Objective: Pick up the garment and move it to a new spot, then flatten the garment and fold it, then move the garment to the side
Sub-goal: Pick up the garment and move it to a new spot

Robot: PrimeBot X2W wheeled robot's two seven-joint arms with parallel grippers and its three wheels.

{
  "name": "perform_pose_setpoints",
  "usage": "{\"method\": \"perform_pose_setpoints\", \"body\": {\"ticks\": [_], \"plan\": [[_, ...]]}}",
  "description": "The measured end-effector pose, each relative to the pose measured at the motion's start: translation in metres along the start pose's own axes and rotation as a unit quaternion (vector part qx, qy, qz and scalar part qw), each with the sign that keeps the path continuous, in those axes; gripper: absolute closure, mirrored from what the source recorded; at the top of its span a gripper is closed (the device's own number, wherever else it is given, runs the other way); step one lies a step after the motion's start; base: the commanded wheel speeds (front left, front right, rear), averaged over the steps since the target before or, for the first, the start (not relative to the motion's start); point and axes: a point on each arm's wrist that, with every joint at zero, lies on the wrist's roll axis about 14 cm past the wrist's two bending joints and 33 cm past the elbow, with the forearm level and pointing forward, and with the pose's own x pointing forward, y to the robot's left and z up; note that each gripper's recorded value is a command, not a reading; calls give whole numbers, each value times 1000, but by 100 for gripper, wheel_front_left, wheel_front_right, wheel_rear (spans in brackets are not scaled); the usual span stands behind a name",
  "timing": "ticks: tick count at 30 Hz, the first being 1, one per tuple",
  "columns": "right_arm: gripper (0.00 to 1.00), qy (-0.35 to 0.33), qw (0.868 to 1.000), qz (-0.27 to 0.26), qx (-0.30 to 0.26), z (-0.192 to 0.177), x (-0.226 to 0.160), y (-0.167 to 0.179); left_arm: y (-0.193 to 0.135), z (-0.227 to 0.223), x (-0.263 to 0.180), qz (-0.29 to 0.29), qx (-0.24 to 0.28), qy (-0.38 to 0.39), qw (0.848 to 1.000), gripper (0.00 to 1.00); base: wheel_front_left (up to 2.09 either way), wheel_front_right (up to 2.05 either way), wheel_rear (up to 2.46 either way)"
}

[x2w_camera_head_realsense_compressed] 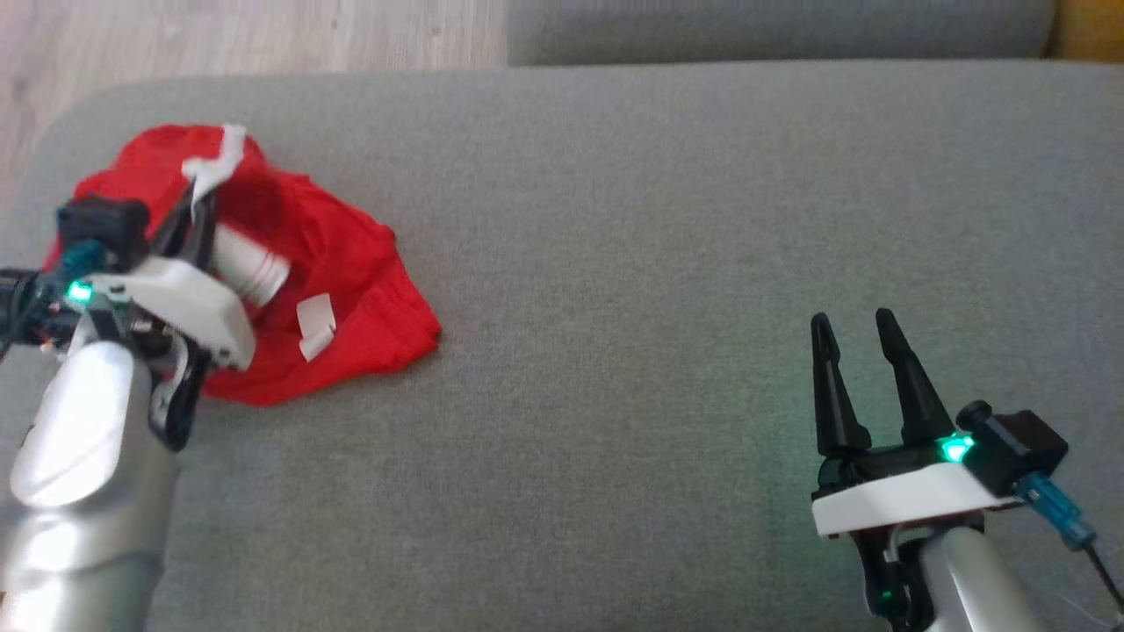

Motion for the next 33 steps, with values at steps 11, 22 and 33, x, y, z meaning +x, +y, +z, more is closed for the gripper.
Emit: {"method": "perform_pose_setpoints", "body": {"ticks": [11, 22, 33], "plan": [[0, -26, 1000, -11, -7, 20, -29, 1, -106, 158, -50, -169, -179, -222, 943, 100, 0, 0, 0], [0, -43, 998, -54, 0, 31, -51, -21, -253, 190, -75, -351, -235, -209, 882, 100, 0, 0, 0], [0, -81, 990, -115, 6, 57, -67, -57, -324, 235, -43, -398, -262, -247, 844, 0, 0, 0, 0]]}}
